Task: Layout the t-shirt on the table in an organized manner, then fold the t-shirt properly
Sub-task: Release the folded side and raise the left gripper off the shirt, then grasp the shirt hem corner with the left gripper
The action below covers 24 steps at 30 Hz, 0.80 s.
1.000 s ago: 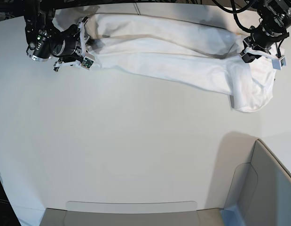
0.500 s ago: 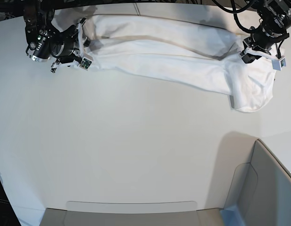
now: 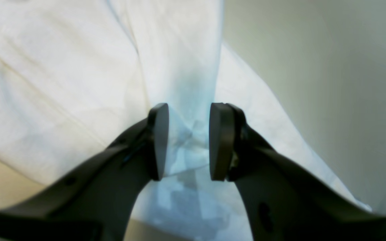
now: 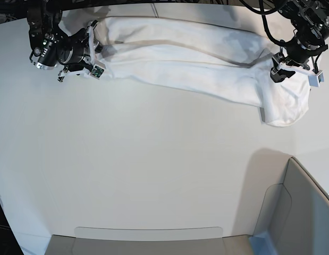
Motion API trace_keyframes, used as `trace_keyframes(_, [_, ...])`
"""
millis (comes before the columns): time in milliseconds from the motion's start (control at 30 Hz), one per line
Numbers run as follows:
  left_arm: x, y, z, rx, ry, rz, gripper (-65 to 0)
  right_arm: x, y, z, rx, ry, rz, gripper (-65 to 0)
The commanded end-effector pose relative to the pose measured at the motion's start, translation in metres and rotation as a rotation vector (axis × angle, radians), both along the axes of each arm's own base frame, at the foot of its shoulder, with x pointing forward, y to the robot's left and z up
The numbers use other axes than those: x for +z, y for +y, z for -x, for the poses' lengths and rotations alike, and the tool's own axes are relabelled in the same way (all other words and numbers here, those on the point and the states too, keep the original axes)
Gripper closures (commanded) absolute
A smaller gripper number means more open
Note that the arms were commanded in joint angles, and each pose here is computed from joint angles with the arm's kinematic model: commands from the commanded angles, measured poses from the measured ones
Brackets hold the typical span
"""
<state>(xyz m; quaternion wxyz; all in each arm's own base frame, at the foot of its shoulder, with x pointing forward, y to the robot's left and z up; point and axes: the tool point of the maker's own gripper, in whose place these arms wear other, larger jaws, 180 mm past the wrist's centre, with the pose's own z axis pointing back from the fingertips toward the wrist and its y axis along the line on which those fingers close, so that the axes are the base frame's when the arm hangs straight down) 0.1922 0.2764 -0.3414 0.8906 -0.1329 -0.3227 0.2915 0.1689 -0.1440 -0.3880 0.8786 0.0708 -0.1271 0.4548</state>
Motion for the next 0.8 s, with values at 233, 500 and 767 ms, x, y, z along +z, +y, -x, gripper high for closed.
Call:
trace_keyframes(233, [0.053,0.022,-0.053,0.038,-0.202,-0.045,-19.0,0.006,-0.002,-0.005,0.016,-0.027,0.006,-21.6])
trace_keyframes(500, [0.023,0.05,-0.092,0.045,-0.093,-0.024,-22.9,0.006,-0.002,-0.005,0.016,-0.027,0.006,-21.6])
trace_keyframes(767, [-0.001,0.029,-0.106,-0.129,0.028,-0.047,-22.9,0.006,-0.002,-0.005,0.016,-0.026,0.006,-21.6])
